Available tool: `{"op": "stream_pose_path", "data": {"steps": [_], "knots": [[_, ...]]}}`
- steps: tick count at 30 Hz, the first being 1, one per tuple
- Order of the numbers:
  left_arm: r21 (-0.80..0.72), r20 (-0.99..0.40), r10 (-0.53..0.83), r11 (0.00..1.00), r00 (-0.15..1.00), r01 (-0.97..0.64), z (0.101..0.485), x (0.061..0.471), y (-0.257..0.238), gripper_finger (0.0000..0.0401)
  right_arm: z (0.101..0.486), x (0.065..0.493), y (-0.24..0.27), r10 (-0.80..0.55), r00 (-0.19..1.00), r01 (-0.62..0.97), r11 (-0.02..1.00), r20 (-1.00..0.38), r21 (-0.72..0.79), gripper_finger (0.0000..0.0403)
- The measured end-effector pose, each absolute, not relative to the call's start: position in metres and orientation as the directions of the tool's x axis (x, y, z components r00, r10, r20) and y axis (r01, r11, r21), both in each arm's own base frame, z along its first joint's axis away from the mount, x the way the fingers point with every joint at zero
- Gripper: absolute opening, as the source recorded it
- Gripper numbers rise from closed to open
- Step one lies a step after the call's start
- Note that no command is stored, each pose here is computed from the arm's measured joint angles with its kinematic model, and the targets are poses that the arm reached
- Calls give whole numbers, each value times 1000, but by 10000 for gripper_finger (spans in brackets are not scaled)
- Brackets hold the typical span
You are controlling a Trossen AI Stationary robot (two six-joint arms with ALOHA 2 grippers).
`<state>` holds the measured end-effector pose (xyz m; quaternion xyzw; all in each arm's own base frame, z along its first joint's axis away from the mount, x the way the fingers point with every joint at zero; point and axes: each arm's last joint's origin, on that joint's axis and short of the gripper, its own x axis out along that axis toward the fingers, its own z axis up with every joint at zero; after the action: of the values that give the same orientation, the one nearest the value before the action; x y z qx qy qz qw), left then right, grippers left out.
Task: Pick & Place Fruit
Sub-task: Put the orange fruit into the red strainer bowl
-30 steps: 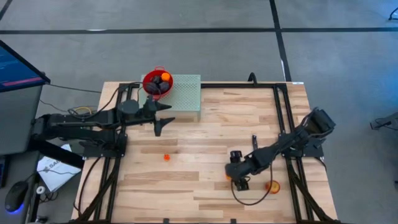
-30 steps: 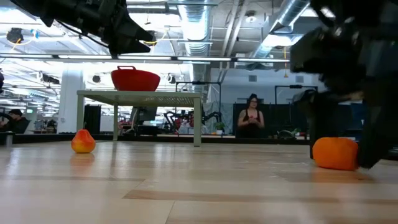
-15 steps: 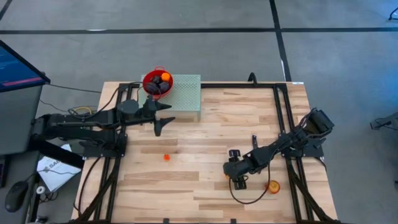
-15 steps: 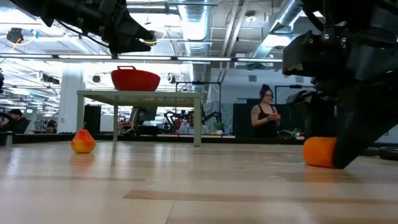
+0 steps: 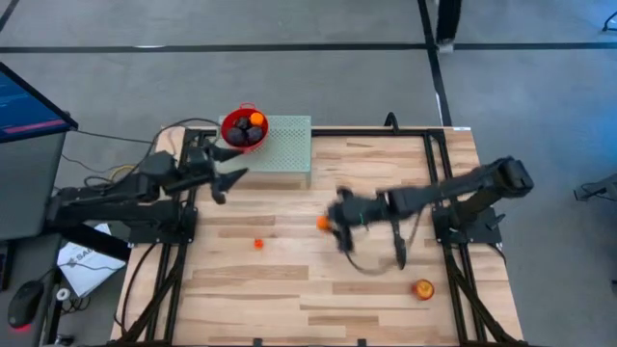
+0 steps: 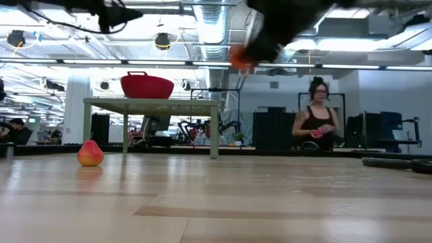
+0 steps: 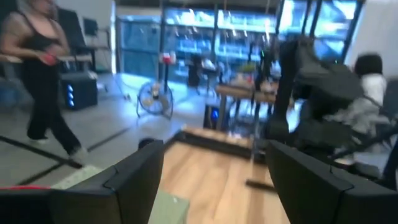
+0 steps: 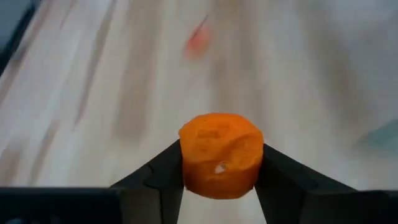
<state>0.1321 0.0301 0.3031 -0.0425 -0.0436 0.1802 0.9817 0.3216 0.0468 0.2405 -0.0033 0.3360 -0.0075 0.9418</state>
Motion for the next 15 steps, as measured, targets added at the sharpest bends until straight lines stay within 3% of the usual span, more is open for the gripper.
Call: {"op": "stream_pose_path", "data": {"steps": [7, 15], "knots": [[-93, 23, 419, 905, 908, -416, 299, 116, 29, 278, 306, 392, -43, -181, 925, 123, 975, -335, -187, 152], [-103, -40, 419, 901, 907, -421, 293, 120, 30, 278, 312, 464, -135, -307, 921, 255, 941, -241, -221, 161]]}}
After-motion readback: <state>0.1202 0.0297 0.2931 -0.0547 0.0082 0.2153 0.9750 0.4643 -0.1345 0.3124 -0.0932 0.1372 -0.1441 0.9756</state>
